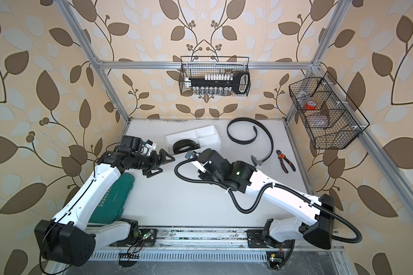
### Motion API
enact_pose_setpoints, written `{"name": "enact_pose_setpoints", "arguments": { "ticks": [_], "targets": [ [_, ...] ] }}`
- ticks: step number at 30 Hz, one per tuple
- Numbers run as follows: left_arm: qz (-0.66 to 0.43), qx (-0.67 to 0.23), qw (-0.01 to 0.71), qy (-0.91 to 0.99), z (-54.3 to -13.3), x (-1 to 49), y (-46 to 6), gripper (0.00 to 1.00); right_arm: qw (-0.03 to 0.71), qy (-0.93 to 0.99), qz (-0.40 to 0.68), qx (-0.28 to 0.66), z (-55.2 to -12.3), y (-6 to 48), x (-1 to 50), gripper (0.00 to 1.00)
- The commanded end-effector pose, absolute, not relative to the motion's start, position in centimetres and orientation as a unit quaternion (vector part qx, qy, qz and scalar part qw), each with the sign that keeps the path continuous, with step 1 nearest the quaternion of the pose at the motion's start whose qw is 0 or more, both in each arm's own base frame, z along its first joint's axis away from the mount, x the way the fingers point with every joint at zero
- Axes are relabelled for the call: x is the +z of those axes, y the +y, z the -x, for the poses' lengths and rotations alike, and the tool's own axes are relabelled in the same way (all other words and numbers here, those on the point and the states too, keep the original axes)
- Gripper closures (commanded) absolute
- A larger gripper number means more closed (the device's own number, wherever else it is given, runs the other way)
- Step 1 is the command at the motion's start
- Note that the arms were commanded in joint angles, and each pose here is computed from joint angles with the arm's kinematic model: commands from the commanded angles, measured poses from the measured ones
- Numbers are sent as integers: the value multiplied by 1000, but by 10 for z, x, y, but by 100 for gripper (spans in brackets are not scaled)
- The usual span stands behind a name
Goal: Place the belts into the storage roll
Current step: Pick up the belt from the center of the board, then adjust the container at the center of the board.
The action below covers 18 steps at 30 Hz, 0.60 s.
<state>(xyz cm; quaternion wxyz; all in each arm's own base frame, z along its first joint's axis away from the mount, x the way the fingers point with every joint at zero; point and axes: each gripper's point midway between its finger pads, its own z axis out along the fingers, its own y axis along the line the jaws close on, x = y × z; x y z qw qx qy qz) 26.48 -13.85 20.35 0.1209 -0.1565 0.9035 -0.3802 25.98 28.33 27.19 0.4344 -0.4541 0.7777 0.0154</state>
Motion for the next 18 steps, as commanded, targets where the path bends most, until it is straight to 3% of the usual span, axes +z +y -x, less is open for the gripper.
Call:
{"name": "enact_pose_setpoints", "arguments": {
  "ticks": [1,9,18],
  "targets": [
    [146,-370,149,905,-274,199,-134,1,487,742,456,71,-280,304,316,80],
    [146,-332,173,916,-283,183,-122,1,509,722,465,54,-342,307,323,79],
    [135,-305,181,925,-293,174,-116,1,471,736,481,76,-406,301,294,77]
  ]
}}
